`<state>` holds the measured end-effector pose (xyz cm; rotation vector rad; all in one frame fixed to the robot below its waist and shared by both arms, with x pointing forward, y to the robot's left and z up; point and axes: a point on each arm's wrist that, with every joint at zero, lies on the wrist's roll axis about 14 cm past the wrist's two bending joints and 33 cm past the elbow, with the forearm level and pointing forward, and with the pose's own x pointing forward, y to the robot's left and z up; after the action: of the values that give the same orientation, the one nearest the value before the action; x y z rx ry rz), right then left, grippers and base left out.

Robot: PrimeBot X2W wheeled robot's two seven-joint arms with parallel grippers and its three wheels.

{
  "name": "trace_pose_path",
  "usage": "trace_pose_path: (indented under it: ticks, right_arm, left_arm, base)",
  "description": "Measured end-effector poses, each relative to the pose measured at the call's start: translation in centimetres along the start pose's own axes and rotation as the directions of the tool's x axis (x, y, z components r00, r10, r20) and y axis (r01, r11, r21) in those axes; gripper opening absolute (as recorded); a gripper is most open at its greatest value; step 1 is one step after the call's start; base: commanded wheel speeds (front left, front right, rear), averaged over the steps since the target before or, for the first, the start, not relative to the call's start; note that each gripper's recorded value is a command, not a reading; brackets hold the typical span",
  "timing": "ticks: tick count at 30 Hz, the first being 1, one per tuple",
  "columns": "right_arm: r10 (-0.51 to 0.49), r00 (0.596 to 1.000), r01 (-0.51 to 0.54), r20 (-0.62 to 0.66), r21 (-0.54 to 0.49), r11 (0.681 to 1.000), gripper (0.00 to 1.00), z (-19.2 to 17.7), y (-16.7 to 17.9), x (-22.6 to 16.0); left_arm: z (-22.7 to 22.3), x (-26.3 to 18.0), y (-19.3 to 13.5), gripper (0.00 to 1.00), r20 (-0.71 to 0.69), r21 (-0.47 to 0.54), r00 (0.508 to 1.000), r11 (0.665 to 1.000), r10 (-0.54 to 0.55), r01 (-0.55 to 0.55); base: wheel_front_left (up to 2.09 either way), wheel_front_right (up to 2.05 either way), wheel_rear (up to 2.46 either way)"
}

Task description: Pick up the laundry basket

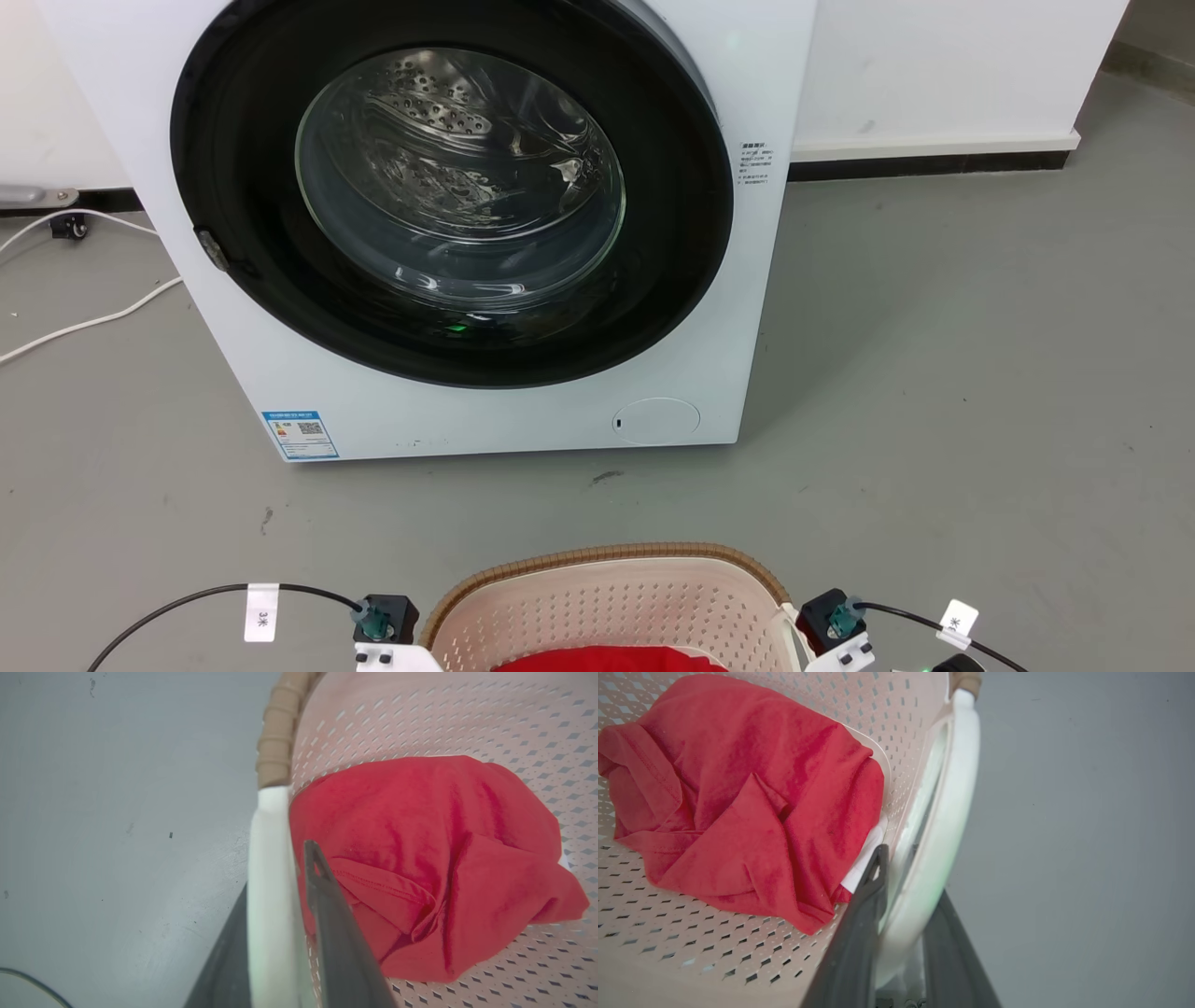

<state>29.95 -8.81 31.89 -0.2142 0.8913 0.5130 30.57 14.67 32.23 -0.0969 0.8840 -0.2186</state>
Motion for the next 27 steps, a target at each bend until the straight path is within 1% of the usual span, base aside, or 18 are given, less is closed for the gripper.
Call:
trace_pose_path:
  ticks: [27]
  right_arm:
    - [0.006, 1.000, -0.006, -0.005, -0.001, 1.000, 0.00, -0.25, 0.23, 0.04]
  left_arm:
    - [-0.30, -0.10, 0.17, 0.00, -0.001, -0.006, 1.000, 1.000, 0.003, -0.003]
  base:
    - [0.00, 0.00, 0.00]
